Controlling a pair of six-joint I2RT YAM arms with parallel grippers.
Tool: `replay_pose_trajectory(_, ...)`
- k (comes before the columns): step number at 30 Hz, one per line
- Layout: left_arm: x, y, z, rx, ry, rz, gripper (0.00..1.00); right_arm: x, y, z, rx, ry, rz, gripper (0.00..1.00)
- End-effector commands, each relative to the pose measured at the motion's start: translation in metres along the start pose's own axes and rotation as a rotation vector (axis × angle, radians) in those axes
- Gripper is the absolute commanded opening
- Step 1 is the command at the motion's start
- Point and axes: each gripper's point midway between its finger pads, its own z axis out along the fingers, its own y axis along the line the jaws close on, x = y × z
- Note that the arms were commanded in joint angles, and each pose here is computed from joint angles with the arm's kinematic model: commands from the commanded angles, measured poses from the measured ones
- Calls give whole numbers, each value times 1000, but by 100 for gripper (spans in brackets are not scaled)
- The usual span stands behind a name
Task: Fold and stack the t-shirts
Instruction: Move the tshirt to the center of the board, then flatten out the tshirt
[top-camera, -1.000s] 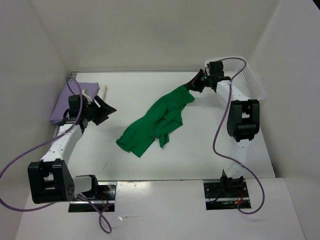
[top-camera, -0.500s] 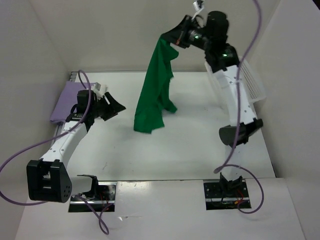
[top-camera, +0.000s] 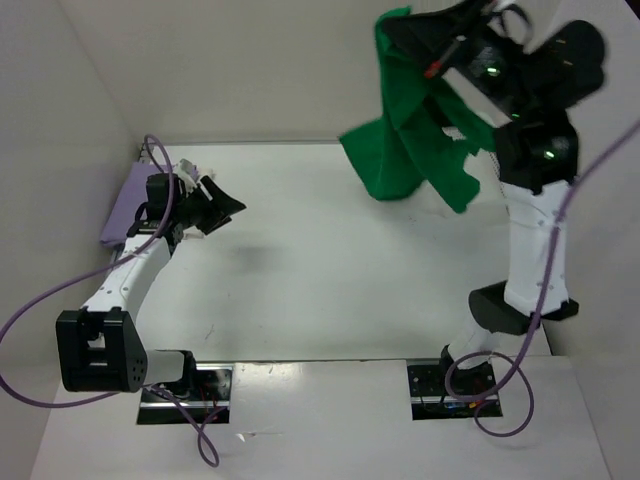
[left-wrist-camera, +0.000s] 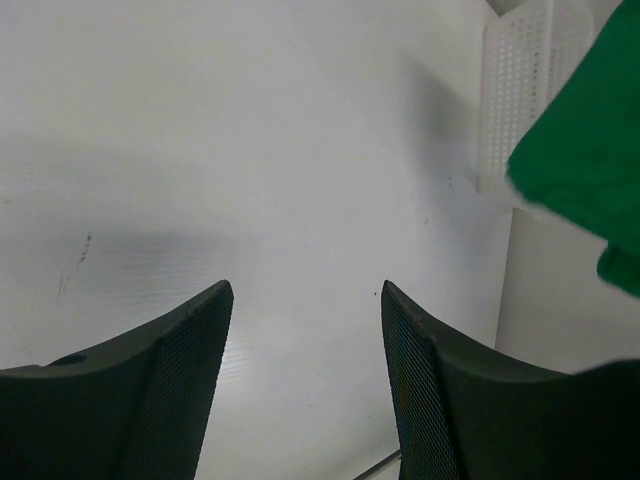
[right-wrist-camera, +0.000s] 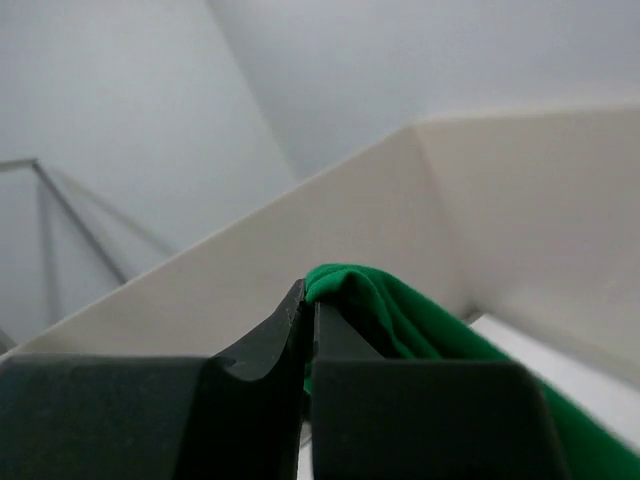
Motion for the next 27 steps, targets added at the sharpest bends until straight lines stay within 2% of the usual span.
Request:
replay_pose_trajectory(1, -15, -11, -11, 45, -50, 6, 68, 156, -107, 64, 87, 348, 240, 0)
replay_pose_trajectory(2, -19, -4, -12, 21, -61, -6, 68, 204, -94, 72, 69, 452, 289, 0)
replay_pose_trajectory(3, -19, 0, -14, -4, -72, -2, 68, 239, -102, 78, 100, 501, 280, 0)
replay_pose_trajectory(4, -27, 2, -17, -19, -95, 4, 68, 299, -118, 78, 145, 608, 327, 1)
replay_pose_trajectory(5, -29, 8, -18, -39, -102, -5, 68, 342, -97, 79, 110, 686, 357, 3)
replay_pose_trajectory(7, -47, 10, -25, -83, -151, 8, 70, 417, -100, 62, 148, 818, 410, 17)
replay_pose_trajectory(9, -59, 16, -32, -116, -184, -7, 72, 451, -89, 52, 148, 889, 440, 32)
replay_pose_trajectory(10, -62, 14, -33, -111, -191, 7, 74, 457, -90, 42, 164, 909, 449, 44)
replay_pose_trajectory(11, -65, 16, -35, -117, -199, 2, 74, 434, -78, 42, 143, 869, 429, 49)
replay_pose_trajectory(12, -65, 16, -35, -117, -199, 2, 74, 432, -79, 33, 158, 866, 414, 56)
replay_pose_trajectory(13, -67, 18, -34, -107, -208, 2, 74, 396, -74, 30, 173, 795, 379, 59)
replay_pose_trajectory(14, -64, 20, -32, -100, -200, 2, 74, 380, -87, 24, 206, 763, 360, 60)
replay_pose_trajectory(16, -64, 16, -31, -71, -199, 23, 74, 374, -110, -4, 285, 762, 370, 60)
replay_pose_trajectory(17, -55, 12, -24, -63, -169, 44, 74, 349, -110, -15, 305, 704, 364, 60)
replay_pose_trajectory(18, -50, 12, -19, -68, -154, 62, 74, 360, -148, -43, 412, 706, 390, 55)
replay_pose_trajectory(19, -48, 14, -12, -90, -143, 77, 74, 359, -169, -60, 508, 672, 410, 33)
replay_pose_trajectory(21, -27, 5, 6, -85, -79, 119, 78, 369, -216, -123, 729, 659, 453, 7)
replay_pose_trajectory(24, 8, -9, 36, -93, 30, 216, 83, 379, -265, -205, 1013, 612, 455, 5)
replay_pose_trajectory(25, 17, -8, 43, -117, 52, 254, 83, 389, -275, -234, 1106, 619, 464, 9)
replay_pose_trajectory(27, 46, -8, 57, -143, 139, 306, 86, 381, -283, -265, 1202, 589, 459, 27)
